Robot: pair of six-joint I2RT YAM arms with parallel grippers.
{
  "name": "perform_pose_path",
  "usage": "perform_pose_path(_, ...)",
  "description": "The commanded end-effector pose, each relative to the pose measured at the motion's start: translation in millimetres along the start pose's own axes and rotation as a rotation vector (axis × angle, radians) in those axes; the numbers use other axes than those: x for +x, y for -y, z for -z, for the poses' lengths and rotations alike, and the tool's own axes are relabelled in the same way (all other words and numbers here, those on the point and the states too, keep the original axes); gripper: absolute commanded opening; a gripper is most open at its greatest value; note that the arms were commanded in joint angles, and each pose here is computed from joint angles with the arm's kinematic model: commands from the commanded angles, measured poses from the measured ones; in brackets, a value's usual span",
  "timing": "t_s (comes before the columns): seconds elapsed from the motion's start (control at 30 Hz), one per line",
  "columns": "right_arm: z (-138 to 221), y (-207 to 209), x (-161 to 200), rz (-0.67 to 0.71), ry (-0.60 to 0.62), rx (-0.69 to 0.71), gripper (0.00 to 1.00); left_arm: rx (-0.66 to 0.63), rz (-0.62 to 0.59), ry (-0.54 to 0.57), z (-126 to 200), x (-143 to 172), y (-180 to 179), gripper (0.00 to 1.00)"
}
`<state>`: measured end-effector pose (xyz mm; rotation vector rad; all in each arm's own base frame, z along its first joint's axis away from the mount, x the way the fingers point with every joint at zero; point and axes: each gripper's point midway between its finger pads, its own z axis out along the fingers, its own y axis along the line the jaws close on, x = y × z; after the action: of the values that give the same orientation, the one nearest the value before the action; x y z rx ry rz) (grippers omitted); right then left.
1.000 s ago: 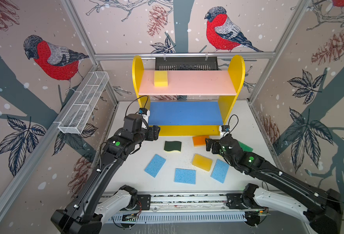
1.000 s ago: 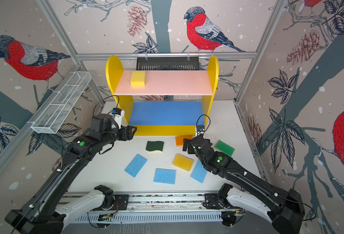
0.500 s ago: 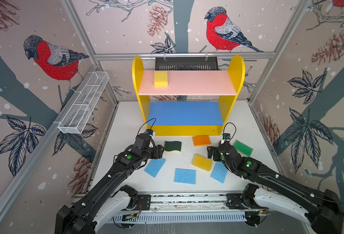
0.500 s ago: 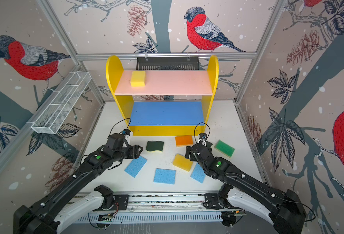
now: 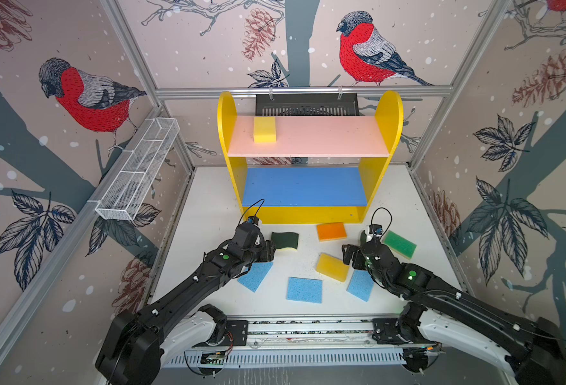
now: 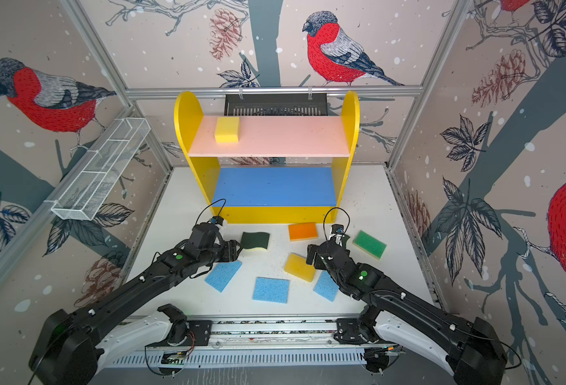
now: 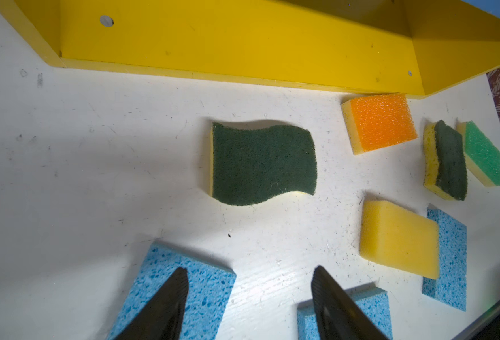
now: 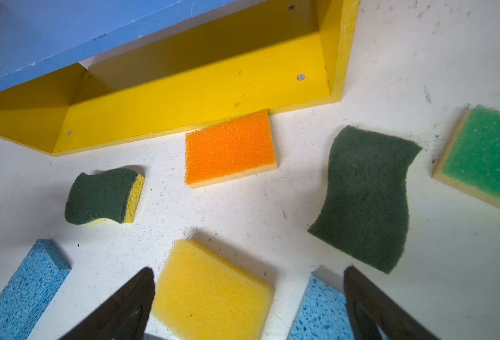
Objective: Arrange cleaning sponges on a shelf
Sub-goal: Rotate the cleaning sponge at the center of the table.
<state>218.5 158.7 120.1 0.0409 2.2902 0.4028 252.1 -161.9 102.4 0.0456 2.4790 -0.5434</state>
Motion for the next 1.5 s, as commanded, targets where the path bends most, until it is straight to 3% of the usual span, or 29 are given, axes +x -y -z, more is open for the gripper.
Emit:
perform_pose_path(0.0, 0, -5, -6, -0.023, 0.027, -0.022, 1.0, -0.012, 0.005, 0.073, -8, -14, -1, 0.67)
perform_pose_path(0.43, -1, -2, -9, 0.016, 0.038, -0.016, 1.0, -0.061, 0.03, 0.054, -54, -24, -5, 0.63)
perform_pose_path(0.73, -3, 1, -12, 0.009, 0.04, -0.02, 1.0, -0.036, 0.056, -0.009, -77, -15, -1, 0.64)
perform_pose_path(1.03, -6, 1, -12, -0.001, 0.035, -0.03, 1.0, 0.088, 0.057, -0.049, -82, -8, 20, 0.64)
perform_pose_path(1.47, -11, 5, 3, -0.034, 0.003, -0.044, 1.0, 0.144, -0.015, -0.124, -82, 17, 46, 0.64)
